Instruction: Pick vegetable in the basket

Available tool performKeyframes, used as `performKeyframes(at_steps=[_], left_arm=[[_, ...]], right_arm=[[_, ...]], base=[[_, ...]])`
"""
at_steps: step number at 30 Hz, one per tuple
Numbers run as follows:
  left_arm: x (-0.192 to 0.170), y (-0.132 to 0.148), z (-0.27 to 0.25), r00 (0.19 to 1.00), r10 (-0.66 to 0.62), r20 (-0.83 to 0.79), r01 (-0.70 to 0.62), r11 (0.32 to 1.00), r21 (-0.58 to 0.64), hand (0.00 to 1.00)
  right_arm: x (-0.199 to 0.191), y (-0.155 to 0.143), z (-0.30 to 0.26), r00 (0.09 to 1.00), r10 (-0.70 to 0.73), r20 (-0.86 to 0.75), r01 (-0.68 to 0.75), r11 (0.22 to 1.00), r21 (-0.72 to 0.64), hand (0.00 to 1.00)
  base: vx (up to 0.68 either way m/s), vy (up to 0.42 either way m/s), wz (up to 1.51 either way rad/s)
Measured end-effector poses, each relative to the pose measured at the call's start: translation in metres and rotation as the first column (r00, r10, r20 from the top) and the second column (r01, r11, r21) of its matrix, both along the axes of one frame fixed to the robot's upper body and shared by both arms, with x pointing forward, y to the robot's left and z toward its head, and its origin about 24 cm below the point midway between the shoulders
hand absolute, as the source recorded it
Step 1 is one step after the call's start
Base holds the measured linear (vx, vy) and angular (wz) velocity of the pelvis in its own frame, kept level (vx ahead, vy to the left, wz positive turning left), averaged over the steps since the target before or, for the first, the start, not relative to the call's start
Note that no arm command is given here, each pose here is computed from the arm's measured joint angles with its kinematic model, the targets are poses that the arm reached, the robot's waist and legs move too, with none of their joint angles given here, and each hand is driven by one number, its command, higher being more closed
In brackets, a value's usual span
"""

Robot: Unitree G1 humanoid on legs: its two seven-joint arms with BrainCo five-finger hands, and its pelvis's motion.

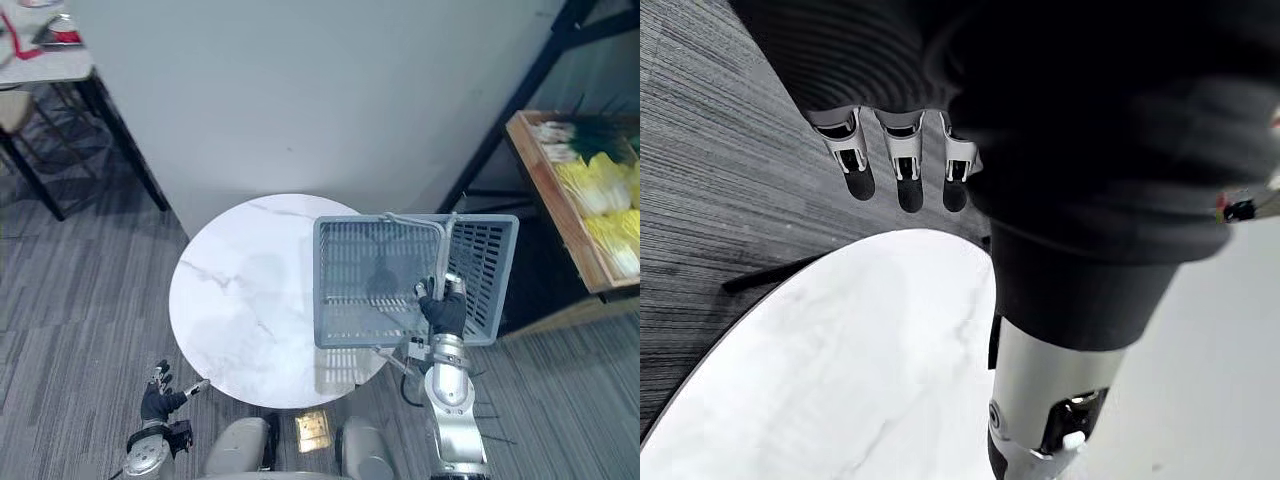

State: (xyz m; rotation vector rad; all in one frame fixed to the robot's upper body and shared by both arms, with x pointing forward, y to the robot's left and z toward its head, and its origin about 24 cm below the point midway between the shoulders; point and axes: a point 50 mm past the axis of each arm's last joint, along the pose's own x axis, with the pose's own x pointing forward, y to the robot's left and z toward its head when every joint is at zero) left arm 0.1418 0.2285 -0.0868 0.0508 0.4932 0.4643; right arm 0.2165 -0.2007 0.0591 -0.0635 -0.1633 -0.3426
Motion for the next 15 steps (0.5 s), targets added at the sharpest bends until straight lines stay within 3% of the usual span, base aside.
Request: performKeyframes(at_steps=[5,8,15], left_arm=[[-0.002,-0.016,-0.004,1.0,0.025,0.006,-0.024,0.998,-0.064,0.0],[0.002,-0.039,-0.006,0.999,-0.033,0.01,0.034,0.992,-0.121,0.0],[-0.016,-0.038,-0.012,0.999,-0.022,-0.034,0.017,0.992,-0.122,0.0]], right_arm=[[0.014,0.001,0.009,0.999,0.016,0.051,-0.015,1.0,-0.016,1.0],[0.023,-0.011,-0.004,1.0,0.003,-0.024,-0.004,0.997,-0.072,1.0],[0.022,-0.005,-0.021,0.994,-0.001,-0.106,-0.004,0.999,-0.042,1.0]], base=[[-0.25,-0.114,0.01],[-0.46,-0.22,0.42],[-0.36,-0.114,0.17]])
